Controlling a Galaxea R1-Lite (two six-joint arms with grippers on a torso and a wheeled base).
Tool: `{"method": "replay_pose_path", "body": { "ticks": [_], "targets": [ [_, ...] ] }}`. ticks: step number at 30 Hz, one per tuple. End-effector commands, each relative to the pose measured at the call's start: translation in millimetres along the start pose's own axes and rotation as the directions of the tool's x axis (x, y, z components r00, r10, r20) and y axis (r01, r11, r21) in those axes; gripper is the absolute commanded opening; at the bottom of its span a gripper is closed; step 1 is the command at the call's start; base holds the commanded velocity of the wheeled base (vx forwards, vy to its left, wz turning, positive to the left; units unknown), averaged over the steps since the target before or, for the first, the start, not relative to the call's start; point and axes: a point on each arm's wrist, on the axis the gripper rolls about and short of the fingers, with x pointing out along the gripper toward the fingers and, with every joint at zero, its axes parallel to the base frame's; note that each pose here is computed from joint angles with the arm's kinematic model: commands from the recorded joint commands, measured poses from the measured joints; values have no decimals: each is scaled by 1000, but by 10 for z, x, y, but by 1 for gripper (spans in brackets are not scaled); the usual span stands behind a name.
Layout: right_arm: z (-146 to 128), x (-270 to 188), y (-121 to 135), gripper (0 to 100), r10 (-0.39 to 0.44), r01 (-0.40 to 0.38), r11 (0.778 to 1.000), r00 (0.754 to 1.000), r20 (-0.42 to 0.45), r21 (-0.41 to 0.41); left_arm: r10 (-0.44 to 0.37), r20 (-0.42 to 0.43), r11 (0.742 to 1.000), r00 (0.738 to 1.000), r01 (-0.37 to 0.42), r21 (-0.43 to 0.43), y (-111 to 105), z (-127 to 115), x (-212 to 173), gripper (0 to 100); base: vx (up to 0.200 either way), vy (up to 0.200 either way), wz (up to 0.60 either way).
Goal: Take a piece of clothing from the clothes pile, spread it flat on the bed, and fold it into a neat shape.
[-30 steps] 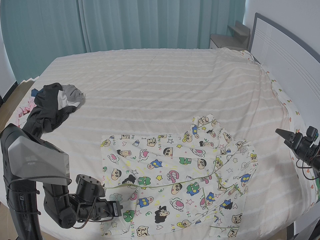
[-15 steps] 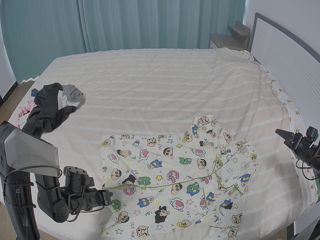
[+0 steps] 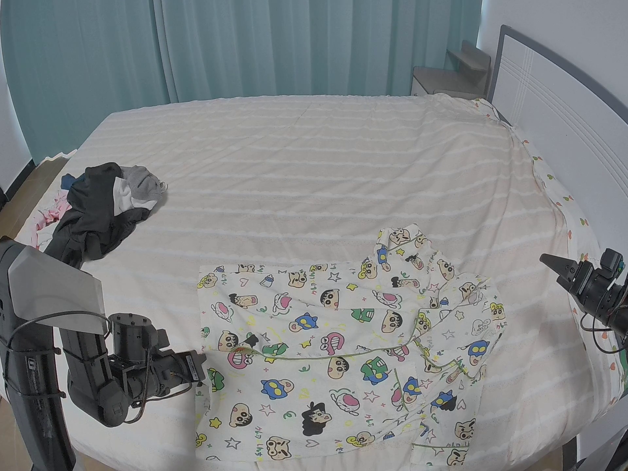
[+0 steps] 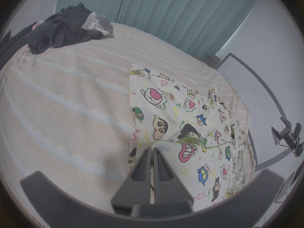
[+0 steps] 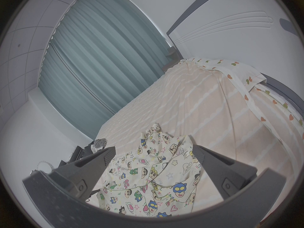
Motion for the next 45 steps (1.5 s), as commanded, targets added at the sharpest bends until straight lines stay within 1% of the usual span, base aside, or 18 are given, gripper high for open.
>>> {"method": "replay_pose_path", "body": {
  "ticks": [1,10,11,19,22,24,27,28,30,31,34,37,38,39,41,45],
  "targets": [
    [-2,3,-3,100,-1,1,1000,1000,-1,1,4,7,1000,1000,-4,-1,18,17,28,0,0,0,0],
    [3,-4,4,100,1,-1,1000,1000,2,1,0,11,1000,1000,0,5,21,26,71,0,0,0,0],
    [3,-4,4,100,1,-1,1000,1000,2,-1,0,12,1000,1000,0,5,19,29,69,100,0,0,0],
    [6,-8,4,100,1,-1,1000,1000,4,0,10,31,1000,999,-9,-5,54,66,67,100,0,0,0],
    [9,-12,4,100,0,0,1000,1000,6,0,-18,42,1000,999,18,-7,27,60,-6,100,0,0,0],
    [16,-12,3,100,1,-1,1000,1000,10,-1,-32,12,999,999,32,-1,22,3,-51,100,0,0,0],
    [17,-14,6,100,1,-1,1000,1000,11,-3,-80,-44,997,996,80,13,-1,-76,-109,100,0,0,0],
    [17,-14,6,100,1,-1,1000,1000,11,-3,-80,-44,997,996,80,13,-1,-76,-109,100,0,0,0],
    [25,-21,-7,100,-3,3,1000,1000,14,0,-118,-78,993,990,119,4,-6,-108,-191,100,0,0,0],
    [23,-24,-10,100,-4,4,1000,1000,13,0,-134,-75,991,988,134,-3,-10,-92,-221,100,0,0,0],
    [-3,-33,-16,100,4,-4,1000,1000,-3,3,-164,-30,985,986,162,-55,-51,7,-332,100,0,0,0],
    [-53,-70,-9,100,30,-30,1000,999,-32,7,-190,44,974,981,194,-116,-122,126,-502,100,0,0,0],
    [-53,-70,-9,100,33,-32,999,999,-33,5,-191,45,974,981,195,-118,-124,127,-509,100,0,0,0],
    [-92,-84,-10,100,48,-47,999,997,-56,6,-198,65,969,978,205,-135,-145,145,-615,100,0,0,0],
    [-124,-90,-18,100,55,-54,998,996,-74,12,-198,72,968,977,207,-143,-156,131,-718,100,0,0,0],
    [-160,-70,-37,100,52,-51,999,994,-94,19,-205,85,963,975,216,-159,-182,111,-871,100,0,0,0]
  ]
}}
